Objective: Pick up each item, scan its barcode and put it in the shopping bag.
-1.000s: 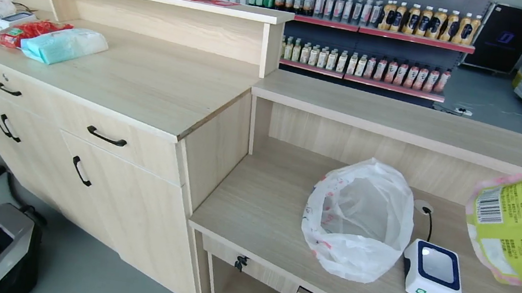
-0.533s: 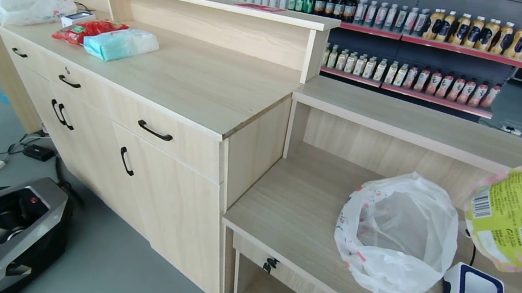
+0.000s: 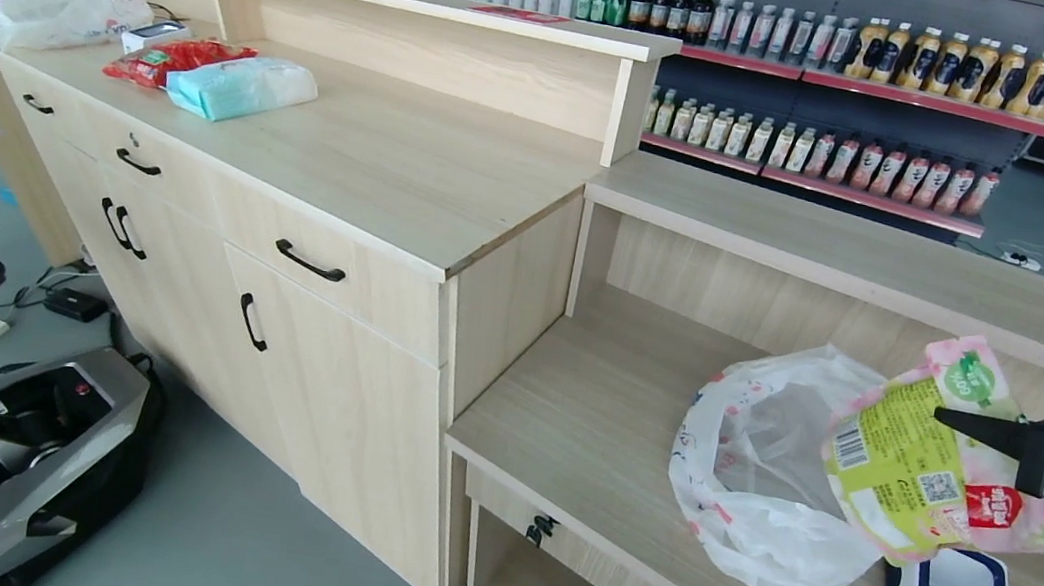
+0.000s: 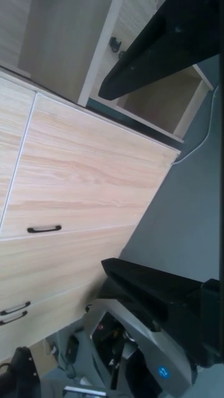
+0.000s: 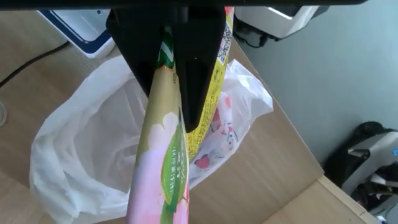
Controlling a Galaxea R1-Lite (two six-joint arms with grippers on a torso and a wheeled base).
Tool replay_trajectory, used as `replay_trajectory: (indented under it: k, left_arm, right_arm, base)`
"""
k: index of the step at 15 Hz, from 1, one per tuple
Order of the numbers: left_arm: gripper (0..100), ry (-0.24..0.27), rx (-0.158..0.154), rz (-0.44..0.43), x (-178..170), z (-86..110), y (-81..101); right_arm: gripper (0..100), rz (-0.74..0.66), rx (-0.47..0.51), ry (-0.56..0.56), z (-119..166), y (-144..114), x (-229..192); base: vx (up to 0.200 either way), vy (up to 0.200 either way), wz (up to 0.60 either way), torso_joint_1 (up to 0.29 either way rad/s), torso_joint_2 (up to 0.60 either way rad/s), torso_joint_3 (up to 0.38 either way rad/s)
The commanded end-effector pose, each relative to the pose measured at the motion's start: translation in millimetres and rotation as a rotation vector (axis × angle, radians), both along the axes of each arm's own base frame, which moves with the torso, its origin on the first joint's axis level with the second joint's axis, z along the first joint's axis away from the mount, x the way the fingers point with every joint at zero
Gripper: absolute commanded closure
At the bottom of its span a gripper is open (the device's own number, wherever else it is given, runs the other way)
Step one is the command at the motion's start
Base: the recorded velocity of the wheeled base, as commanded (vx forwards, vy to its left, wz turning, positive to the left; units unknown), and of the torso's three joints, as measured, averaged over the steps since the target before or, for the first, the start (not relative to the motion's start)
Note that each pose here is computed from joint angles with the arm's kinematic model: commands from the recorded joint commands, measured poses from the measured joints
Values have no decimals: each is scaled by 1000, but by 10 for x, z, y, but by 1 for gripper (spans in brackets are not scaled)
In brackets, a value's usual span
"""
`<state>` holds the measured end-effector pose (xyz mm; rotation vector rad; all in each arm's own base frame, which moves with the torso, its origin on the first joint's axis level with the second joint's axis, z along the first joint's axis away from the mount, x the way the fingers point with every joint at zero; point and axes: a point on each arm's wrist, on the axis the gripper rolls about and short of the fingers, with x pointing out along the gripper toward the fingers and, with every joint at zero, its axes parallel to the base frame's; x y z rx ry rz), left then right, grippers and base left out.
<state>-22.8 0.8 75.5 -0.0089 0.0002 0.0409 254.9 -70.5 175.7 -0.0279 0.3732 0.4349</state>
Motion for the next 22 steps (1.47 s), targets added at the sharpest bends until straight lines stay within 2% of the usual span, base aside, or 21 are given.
replay_trajectory:
  k: [1,8,12,18,22]
  left_arm:
    - [0,0,0,1,0,0,0]
    - [0,0,1,1,0,0,0]
    - [0,0,0,1,0,0,0]
    - [0,0,1,1,0,0,0]
    - [0,0,0,1,0,0,0]
  right_arm:
    - [100,37,18,49,-177,50,176]
    - [100,83,27,-53,-270,142,588]
    - [100,95,38,-7,-483,158,696]
    - [100,161,45,26,-763,362,800]
    - [100,167,43,42,-972,381,850]
  base:
    - [0,0,0,0,0,0]
    - [0,0,0,0,0,0]
    - [0,0,0,0,0,0]
    - [0,0,0,0,0,0]
    - [0,0,0,0,0,0]
